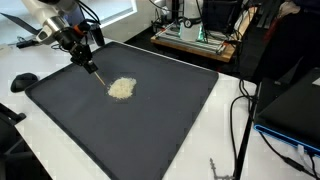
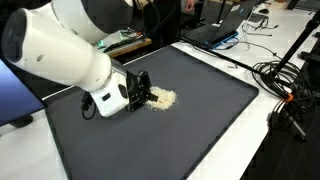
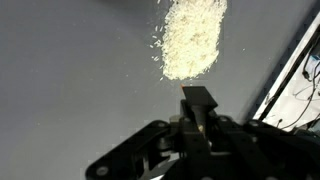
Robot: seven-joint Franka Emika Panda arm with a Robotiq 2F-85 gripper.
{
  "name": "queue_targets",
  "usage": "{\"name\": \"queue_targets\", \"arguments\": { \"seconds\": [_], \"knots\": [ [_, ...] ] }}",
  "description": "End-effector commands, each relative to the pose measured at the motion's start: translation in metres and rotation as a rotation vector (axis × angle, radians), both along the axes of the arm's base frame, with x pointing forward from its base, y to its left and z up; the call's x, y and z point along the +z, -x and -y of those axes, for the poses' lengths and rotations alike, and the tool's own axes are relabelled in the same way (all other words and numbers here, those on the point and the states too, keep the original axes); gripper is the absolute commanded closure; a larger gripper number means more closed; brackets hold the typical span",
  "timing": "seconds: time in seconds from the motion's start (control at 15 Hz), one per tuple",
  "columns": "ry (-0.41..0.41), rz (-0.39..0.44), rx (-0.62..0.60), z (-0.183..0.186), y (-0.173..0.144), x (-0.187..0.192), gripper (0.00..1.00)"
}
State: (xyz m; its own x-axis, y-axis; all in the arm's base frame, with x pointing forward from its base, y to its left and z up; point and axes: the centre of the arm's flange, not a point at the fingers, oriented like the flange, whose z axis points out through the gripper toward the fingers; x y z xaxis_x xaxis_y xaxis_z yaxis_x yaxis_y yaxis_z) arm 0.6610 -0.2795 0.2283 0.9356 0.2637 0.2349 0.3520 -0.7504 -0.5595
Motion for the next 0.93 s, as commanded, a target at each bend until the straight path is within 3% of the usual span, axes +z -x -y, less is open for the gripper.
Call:
{"name": "queue_targets", "arguments": {
  "seconds": [0.0,0.47,0.87],
  "knots": [
    [-0.077,0.094,0.053,0.01,0.022,-0.013,0.97],
    [-0.158,0.246,0.172,0.029,0.04,-0.035,0.97],
    [-0.129,0.333,0.275,0.027,0.046,-0.049,0.97]
  ]
}}
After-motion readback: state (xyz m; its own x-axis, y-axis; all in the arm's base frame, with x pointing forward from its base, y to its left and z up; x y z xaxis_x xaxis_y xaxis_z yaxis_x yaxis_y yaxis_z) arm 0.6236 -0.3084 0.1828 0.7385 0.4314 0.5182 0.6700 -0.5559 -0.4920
